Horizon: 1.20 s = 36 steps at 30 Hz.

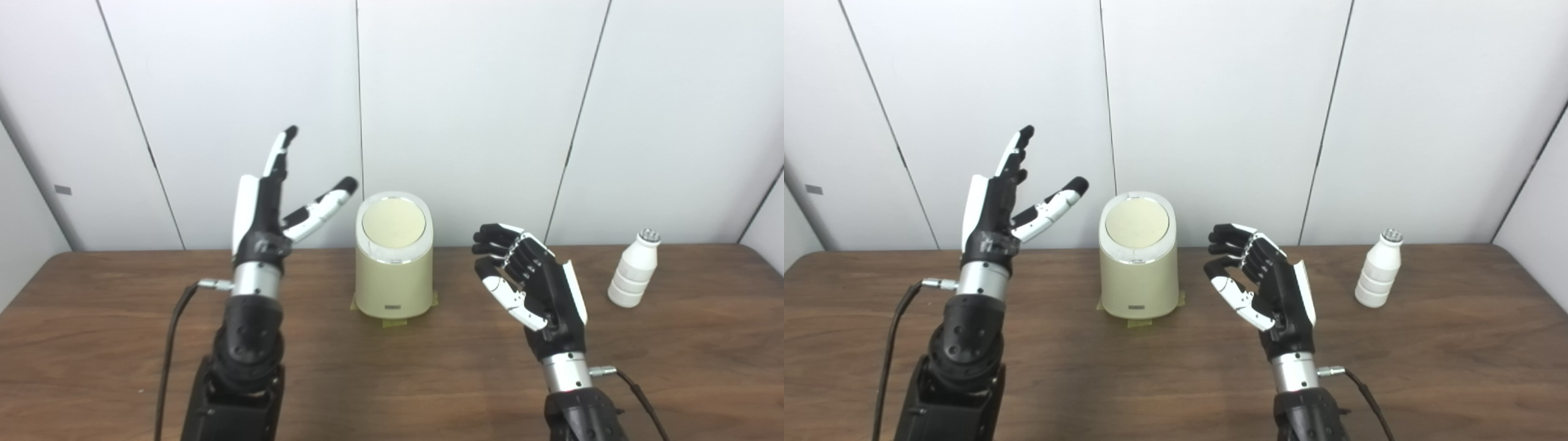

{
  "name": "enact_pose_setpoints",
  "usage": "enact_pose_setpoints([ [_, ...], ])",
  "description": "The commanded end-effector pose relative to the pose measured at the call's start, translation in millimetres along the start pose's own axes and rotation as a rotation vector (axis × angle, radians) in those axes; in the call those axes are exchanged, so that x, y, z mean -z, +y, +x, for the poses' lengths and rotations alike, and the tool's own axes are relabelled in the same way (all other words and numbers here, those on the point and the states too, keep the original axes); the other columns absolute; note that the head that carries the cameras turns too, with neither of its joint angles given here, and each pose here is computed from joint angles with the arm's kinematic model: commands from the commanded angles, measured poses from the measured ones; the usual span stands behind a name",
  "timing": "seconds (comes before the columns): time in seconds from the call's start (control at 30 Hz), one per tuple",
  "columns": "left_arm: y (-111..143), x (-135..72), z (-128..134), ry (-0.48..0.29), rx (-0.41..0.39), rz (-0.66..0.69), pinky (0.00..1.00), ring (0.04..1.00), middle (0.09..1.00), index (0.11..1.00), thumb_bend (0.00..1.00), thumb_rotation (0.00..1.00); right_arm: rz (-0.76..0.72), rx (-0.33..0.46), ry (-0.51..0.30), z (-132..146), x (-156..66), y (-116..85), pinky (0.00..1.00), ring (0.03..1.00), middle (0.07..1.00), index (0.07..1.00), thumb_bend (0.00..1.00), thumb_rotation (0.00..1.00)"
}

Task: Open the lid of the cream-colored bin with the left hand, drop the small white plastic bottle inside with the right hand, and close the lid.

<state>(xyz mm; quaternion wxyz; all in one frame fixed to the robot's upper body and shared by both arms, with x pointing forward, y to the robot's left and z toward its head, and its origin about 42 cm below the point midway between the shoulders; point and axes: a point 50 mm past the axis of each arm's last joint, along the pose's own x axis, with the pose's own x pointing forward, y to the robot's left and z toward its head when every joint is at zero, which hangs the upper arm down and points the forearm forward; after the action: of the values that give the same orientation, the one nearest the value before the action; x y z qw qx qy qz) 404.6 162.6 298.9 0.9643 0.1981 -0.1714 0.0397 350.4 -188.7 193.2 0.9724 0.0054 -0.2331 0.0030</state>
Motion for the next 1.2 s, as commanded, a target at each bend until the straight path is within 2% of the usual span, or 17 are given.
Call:
enact_pose_setpoints([
  [0.0, -2, -25, 17, -0.057, -0.044, 0.016, 0.99, 1.0, 1.0, 1.0, 0.81, 0.45, 0.014, -0.006, -0.101, 17, -15, 2, 0.57, 0.655, 0.674, 0.657, 0.33, 0.34],
  [0.1, -18, -29, 27, -0.071, -0.044, 0.053, 1.0, 1.0, 1.0, 1.0, 0.82, 0.42, 0.0, -0.003, -0.098, 16, -15, 3, 0.57, 0.654, 0.672, 0.655, 0.33, 0.36],
  [0.17, -26, -32, 32, -0.073, -0.049, 0.141, 1.0, 1.0, 1.0, 1.0, 0.85, 0.43, 0.007, 0.001, -0.096, 16, -15, 3, 0.57, 0.653, 0.671, 0.654, 0.33, 0.35],
  [0.23, -32, -33, 37, -0.067, -0.055, 0.212, 1.0, 1.0, 1.0, 1.0, 0.88, 0.45, 0.011, 0.003, -0.096, 16, -15, 3, 0.57, 0.653, 0.67, 0.653, 0.33, 0.34],
  [0.3, -35, -33, 41, -0.062, -0.06, 0.245, 1.0, 1.0, 1.0, 1.0, 0.91, 0.41, 0.009, 0.004, -0.099, 16, -15, 4, 0.57, 0.651, 0.669, 0.651, 0.34, 0.34],
  [0.43, -42, -30, 49, -0.055, -0.062, 0.303, 1.0, 1.0, 1.0, 1.0, 0.94, 0.4, 0.01, 0.003, -0.102, 16, -16, 4, 0.57, 0.652, 0.668, 0.651, 0.33, 0.35],
  [0.63, -48, -23, 61, -0.022, -0.053, 0.389, 1.0, 1.0, 1.0, 1.0, 0.94, 0.39, 0.024, 0.002, -0.096, 17, -16, 4, 0.57, 0.657, 0.672, 0.652, 0.33, 0.33],
  [1.0, -48, -1, 75, 0.022, -0.062, 0.514, 1.0, 1.0, 1.0, 1.0, 0.92, 0.24, 0.023, 0.008, -0.093, 16, -17, 2, 0.58, 0.659, 0.674, 0.651, 0.34, 0.34],
  [1.17, -49, 6, 76, 0.04, -0.062, 0.539, 1.0, 1.0, 1.0, 1.0, 0.92, 0.23, 0.018, 0.011, -0.093, 15, -17, 2, 0.58, 0.657, 0.671, 0.649, 0.33, 0.33],
])
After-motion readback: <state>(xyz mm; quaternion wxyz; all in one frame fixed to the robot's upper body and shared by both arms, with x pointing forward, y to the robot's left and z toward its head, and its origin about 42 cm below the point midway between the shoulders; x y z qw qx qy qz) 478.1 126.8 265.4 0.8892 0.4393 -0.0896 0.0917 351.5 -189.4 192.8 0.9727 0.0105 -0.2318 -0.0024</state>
